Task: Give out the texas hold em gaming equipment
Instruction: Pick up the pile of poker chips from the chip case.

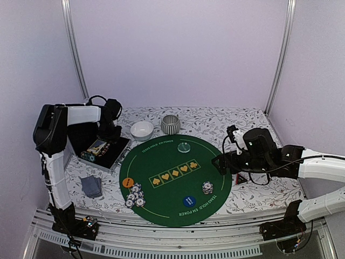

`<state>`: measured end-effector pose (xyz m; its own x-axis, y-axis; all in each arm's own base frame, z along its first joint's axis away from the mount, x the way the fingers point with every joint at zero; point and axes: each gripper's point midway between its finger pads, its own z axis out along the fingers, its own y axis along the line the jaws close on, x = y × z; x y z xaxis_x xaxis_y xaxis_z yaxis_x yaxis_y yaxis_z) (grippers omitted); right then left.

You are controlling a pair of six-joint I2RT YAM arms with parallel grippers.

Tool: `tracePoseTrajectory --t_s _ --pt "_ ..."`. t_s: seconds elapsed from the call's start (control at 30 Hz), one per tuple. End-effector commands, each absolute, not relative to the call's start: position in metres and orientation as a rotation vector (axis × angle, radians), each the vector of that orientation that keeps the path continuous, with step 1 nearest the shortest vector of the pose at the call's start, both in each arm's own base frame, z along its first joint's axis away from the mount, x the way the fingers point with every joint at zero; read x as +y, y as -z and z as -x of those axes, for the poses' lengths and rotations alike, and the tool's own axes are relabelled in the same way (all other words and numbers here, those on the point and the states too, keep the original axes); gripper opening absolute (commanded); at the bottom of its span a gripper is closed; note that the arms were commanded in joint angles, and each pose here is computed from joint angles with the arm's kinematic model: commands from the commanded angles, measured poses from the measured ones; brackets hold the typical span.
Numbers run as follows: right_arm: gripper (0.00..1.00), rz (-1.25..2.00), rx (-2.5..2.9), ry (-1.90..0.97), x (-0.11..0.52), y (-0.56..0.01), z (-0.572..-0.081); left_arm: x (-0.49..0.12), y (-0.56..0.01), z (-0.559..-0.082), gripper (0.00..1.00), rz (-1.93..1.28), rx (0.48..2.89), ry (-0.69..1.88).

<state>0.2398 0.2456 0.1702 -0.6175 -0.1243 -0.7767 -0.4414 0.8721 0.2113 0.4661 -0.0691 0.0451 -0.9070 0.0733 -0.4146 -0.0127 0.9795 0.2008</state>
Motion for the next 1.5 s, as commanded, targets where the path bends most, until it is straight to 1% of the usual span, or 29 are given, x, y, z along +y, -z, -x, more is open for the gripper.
tracePoseTrajectory --t_s 0.0,0.4,0.57,0.93,1.13,1.47 --pt "0.99 0.413 2.196 -0.506 0.249 -0.18 -0.242 -0.078 -0.027 -0.467 0.45 -0.073 2.735 -0.213" --pt "0.99 0.433 2.214 -0.501 0.253 -0.175 -0.242 -0.105 -0.046 -0.463 0.44 -0.174 2.685 -0.171" --pt "0.99 0.436 2.215 -0.504 0.252 -0.174 -0.242 -0.101 -0.045 -0.461 0.44 -0.169 2.686 -0.201" --pt "0.99 0.438 2.215 -0.508 0.252 -0.175 -0.24 -0.073 -0.037 -0.471 0.45 -0.133 2.686 -0.349" --pt "0.99 0.443 2.225 -0.5 0.253 -0.171 -0.241 -0.066 -0.026 -0.466 0.42 -0.094 2.733 -0.296" --pt "0.99 0.441 2.222 -0.497 0.246 -0.173 -0.237 -0.074 -0.016 -0.465 0.42 -0.083 2.762 -0.191"
